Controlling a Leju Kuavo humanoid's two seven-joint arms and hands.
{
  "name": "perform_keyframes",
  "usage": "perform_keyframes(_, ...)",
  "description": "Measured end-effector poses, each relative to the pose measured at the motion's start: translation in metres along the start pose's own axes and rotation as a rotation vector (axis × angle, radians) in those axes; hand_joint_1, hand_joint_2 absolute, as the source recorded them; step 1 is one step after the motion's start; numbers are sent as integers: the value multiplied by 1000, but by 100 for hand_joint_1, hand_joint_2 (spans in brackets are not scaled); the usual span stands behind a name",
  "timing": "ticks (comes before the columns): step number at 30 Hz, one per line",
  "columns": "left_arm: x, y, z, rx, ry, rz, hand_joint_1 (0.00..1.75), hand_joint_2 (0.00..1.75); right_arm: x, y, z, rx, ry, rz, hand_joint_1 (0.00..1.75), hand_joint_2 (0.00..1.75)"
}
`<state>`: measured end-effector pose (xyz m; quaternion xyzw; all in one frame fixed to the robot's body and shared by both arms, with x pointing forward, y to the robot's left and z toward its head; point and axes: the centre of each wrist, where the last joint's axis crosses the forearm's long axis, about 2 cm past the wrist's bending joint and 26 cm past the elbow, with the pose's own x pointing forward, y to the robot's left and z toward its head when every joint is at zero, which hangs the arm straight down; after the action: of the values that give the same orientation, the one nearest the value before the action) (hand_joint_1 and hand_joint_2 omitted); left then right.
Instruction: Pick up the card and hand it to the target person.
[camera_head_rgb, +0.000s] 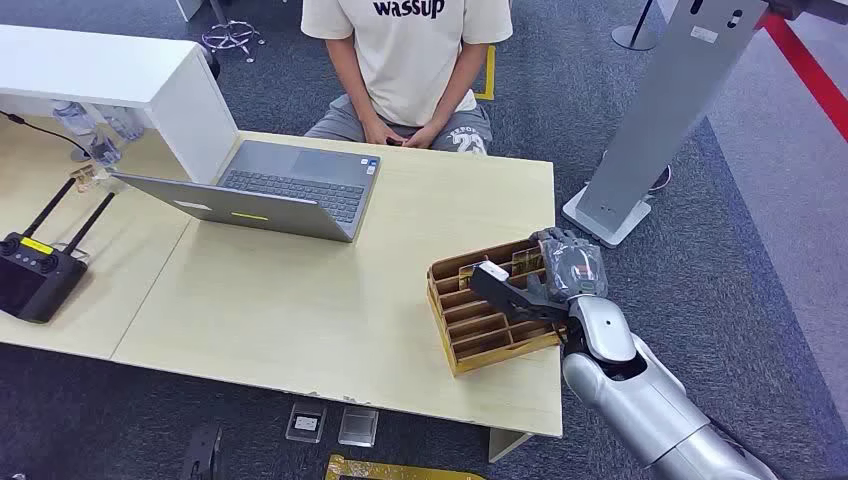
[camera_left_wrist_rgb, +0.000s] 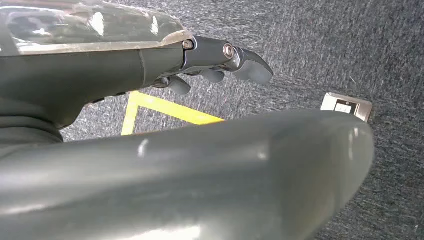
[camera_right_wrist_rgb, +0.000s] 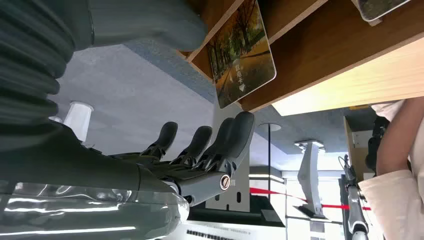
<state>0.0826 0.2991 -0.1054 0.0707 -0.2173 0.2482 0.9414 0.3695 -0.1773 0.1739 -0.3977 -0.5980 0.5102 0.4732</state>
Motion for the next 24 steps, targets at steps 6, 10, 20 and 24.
perform_keyframes(6,0,0,0,0,0,1,0,0,-1,1,0,4,4,1,81,175)
perform_keyframes(10,0,0,0,0,0,1,0,0,-2,1,0,2,6,1,83,175)
perform_keyframes(20,0,0,0,2,2,7,0,0,-3,2,-1,4,12,1,123,175)
perform_keyframes(24,0,0,0,3,2,9,0,0,-3,2,-1,1,13,1,133,175)
